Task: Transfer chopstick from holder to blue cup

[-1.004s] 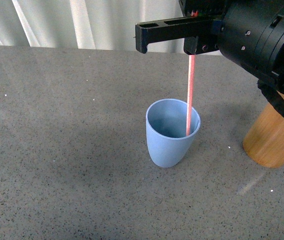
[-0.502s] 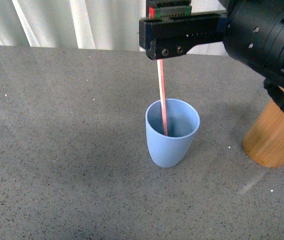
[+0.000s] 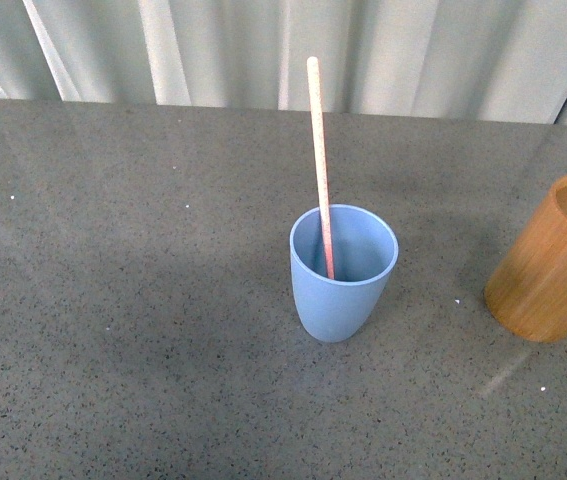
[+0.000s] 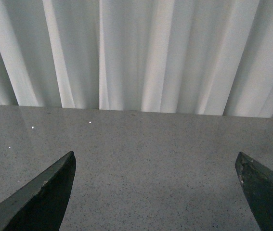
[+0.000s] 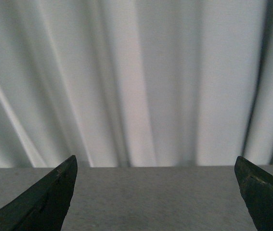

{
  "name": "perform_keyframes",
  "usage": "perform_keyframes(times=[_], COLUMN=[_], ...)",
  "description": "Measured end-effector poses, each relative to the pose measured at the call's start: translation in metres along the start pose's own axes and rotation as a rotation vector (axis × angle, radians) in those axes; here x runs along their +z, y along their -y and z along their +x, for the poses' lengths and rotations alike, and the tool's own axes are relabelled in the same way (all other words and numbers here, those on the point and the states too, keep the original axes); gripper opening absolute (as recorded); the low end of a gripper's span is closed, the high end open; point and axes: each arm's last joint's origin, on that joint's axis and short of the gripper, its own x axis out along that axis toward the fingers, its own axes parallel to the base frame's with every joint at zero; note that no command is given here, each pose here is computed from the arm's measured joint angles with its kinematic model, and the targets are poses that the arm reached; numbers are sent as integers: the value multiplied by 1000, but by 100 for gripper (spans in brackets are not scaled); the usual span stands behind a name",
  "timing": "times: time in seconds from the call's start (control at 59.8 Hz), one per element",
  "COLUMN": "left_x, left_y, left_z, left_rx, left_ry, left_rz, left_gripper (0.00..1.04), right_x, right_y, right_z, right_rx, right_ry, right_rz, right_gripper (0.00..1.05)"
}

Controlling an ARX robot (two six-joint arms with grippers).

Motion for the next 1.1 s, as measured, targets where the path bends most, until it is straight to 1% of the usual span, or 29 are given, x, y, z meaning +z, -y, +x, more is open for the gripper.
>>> perform_keyframes(times=[0.134, 0.217, 0.301, 0.351, 0.385, 0.435, 0.468, 0.602, 0.702, 0.786, 0.82, 1.104], left_x=[0, 0, 0, 0, 0, 0, 0, 0, 0, 0, 0, 0], left_y=[0, 0, 0, 0, 0, 0, 0, 0, 0, 0, 0, 0], left_z=[0, 0, 0, 0, 0, 0, 0, 0, 0, 0, 0, 0], left_rx=[0, 0, 0, 0, 0, 1, 1, 0, 0, 0, 0, 0], left_ry=[0, 0, 0, 0, 0, 0, 0, 0, 0, 0, 0, 0], left_rz=[0, 0, 0, 0, 0, 0, 0, 0, 0, 0, 0, 0], left_gripper=[98, 98, 98, 98, 98, 98, 98, 98, 98, 98, 98, 98], right_x=[-3, -5, -2, -6, -9, -14, -18, -31, -37, -41, -43, -53], right_y=[39, 46, 46, 46, 43, 40, 38, 38, 39, 39, 40, 41], right_z=[-35, -48, -50, -52, -55, -58, -62, -73, -79, -85, -86, -99], right_rx=[-162, -199, -184, -68, -40, -17, 4, 4, 5, 8, 8, 8], right_ry=[-65, -85, -69, -33, -18, -14, -14, -16, -16, -13, -13, -12], right_rz=[-33, -45, -51, -73, -90, -97, -102, -113, -115, -115, -117, -118], right_gripper=[95, 95, 94, 85, 78, 71, 64, 39, 23, 5, 0, 1])
